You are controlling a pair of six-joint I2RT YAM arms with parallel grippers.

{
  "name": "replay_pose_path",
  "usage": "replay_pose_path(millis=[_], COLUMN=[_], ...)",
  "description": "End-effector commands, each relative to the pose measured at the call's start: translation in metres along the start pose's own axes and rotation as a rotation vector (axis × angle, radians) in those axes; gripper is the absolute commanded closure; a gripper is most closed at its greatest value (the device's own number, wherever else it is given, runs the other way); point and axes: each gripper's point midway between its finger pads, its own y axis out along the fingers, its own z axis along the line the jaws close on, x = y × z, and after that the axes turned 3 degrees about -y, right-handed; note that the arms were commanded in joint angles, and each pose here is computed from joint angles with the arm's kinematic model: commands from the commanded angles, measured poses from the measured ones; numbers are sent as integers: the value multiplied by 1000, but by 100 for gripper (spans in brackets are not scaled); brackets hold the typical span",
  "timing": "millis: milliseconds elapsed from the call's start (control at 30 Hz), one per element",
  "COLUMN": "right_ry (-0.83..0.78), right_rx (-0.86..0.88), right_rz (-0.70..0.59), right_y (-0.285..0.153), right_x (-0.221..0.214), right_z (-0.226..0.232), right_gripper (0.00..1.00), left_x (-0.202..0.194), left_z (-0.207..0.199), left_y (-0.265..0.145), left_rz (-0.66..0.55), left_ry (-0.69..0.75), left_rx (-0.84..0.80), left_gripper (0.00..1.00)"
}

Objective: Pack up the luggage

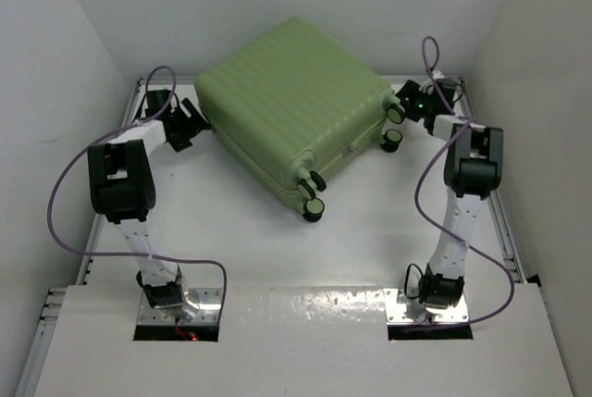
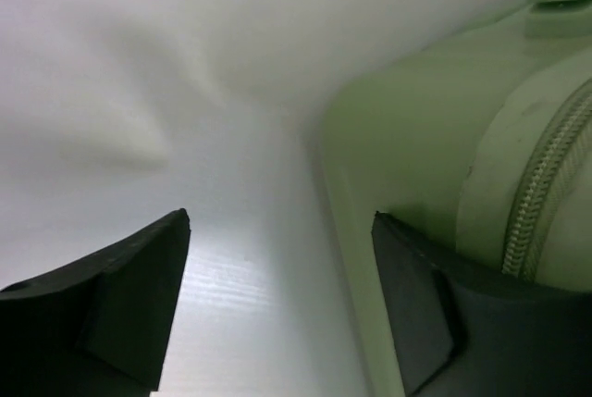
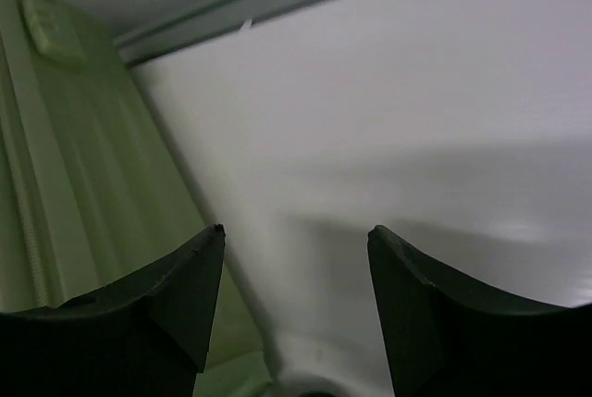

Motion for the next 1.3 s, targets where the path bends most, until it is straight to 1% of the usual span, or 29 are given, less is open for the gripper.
replay_pose_path(millis=[0, 33, 67, 100, 133, 167, 300, 333, 367, 400, 467, 500, 533, 567, 600, 633, 667, 700, 733, 767, 833, 900, 967, 1067, 1100, 1167, 1200, 1233, 1267], right_ry=[75, 90, 120, 158, 146, 200, 220, 243, 221, 238, 215, 216, 198, 89, 87, 37, -123, -154, -202, -269, -365, -444, -503, -573, -554, -585, -560, -600, -606], right_rx=[71, 71, 58, 75, 106, 106, 154, 177, 210, 190, 187, 163, 154, 152, 115, 109, 95, 61, 33, 7, -8, -6, 4, 23, 50, 73, 106, 130, 138], right_rz=[75, 90, 140, 152, 123, 180, 295, 310, 288, 313, 293, 312, 283, 238, 282, 283, 329, 341, 353, 367, 372, 330, 288, 203, 264, 225, 296, 244, 259], right_y=[18, 17, 11, 6, 1, -13, -56, -63, -72, -81, -91, -96, -103, -110, -127, -134, -147, -167, -174, -195, -207, -221, -223, -214, -201, -194, -176, -172, -168], right_x=[-23, -27, -54, -57, -49, -75, -133, -138, -128, -143, -133, -135, -120, -101, -102, -97, -104, -97, -95, -90, -85, -62, -46, 0, -13, 21, 4, 33, 32], right_z=[33, 35, 32, 45, 56, 65, 104, 113, 131, 127, 132, 126, 121, 112, 103, 99, 84, 77, 69, 58, 49, 53, 58, 80, 82, 98, 94, 109, 109], right_gripper=[37, 37, 37, 37, 37, 38, 38, 37, 37, 35, 28, 24, 21, 18, 16, 14, 12, 8, 7, 5, 2, 0, 0, 0, 0, 0, 0, 0, 0], left_x=[44, 43, 41, 44, 42, 33, 23, 21, 19, 18, 13, 15, 10, 10, 10, 7, 10, 9, 9, 8, 7, 4, -2, -12, -13, -13, -11, -11, -14], left_z=[-45, -44, -43, -41, -40, -34, -26, -26, -26, -25, -22, -24, -17, -18, -17, -15, -17, -13, -14, -11, -10, -8, -3, 3, 2, -2, -3, -3, -1], left_y=[-9, -11, -13, -22, -25, -26, -40, -42, -44, -47, -50, -54, -52, -56, -56, -59, -63, -63, -66, -69, -71, -73, -71, -68, -68, -71, -71, -71, -70], left_rz=[-133, -135, -135, -144, -145, -130, -123, -118, -119, -120, -109, -117, -105, -104, -105, -98, -114, -111, -114, -120, -133, -130, -116, -91, -86, -87, -95, -95, -87], left_ry=[63, 83, 83, 92, 106, 101, 113, 113, 123, 123, 141, 143, 152, 152, 176, 183, 195, 204, 205, 213, 218, 217, 214, 209, 210, 202, 203, 203, 202], left_rx=[-134, -133, -133, -129, -128, -117, -116, -123, -123, -123, -114, -120, -99, -98, -97, -92, -91, -75, -77, -63, -43, -41, -33, -28, -36, -50, -55, -55, -50], left_gripper=[17, 17, 15, 15, 15, 15, 14, 14, 14, 14, 14, 14, 14, 14, 14, 14, 13, 13, 12, 12, 10, 10, 10, 10, 10, 10, 10, 10, 10])
